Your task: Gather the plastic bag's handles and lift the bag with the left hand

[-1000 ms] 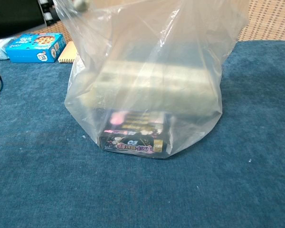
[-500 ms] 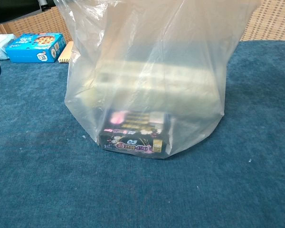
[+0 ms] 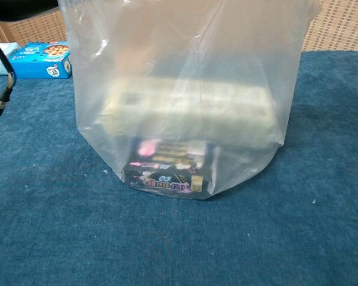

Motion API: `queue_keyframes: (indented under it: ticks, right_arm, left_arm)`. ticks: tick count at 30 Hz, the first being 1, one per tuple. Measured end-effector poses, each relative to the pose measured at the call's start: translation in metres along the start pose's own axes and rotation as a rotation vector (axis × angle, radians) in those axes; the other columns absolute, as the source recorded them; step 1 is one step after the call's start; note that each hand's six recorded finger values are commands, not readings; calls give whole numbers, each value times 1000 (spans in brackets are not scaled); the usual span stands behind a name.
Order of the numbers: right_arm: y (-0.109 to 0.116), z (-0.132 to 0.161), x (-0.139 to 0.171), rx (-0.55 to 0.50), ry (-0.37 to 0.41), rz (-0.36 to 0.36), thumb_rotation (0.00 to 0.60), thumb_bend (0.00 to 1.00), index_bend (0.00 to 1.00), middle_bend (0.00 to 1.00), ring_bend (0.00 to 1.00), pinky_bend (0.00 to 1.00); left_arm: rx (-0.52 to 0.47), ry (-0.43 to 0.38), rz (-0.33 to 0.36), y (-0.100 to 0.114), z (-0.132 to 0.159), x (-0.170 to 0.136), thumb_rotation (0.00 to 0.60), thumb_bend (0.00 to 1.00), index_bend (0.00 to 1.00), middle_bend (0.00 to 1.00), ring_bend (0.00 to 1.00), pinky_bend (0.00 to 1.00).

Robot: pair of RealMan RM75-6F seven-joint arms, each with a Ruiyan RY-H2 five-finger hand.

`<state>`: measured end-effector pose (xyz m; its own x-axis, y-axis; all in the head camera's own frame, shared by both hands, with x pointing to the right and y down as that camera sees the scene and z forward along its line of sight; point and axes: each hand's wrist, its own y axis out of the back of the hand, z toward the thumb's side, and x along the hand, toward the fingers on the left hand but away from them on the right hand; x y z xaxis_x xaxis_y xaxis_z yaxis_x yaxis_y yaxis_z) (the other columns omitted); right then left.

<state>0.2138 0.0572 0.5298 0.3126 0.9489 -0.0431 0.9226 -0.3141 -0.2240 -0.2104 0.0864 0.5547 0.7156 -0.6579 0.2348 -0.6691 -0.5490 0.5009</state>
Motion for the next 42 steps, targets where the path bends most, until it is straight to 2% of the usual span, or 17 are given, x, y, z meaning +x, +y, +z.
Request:
queue_keyframes:
  ticks: [6, 25, 36, 42]
  right_arm:
    - [-7, 9, -1, -10, 2, 21, 600, 401, 641, 326, 257, 177]
    - [-25, 22, -9, 14, 6, 78, 600, 393, 629, 326, 253, 167]
    - [-47, 26, -19, 39, 11, 114, 600, 391, 619, 326, 246, 148]
    - [-52, 27, -22, 48, 11, 113, 600, 390, 615, 326, 244, 142]
  left_arm:
    - [40, 28, -10, -6, -8, 9, 0, 241, 352, 363, 351, 316]
    - [52, 77, -56, -18, -20, 30, 0, 241, 353, 363, 350, 284]
    - [57, 89, -82, -27, -24, 41, 0, 240, 353, 364, 307, 256]
    - [65, 95, -91, -30, -26, 44, 0, 241, 353, 363, 279, 243]
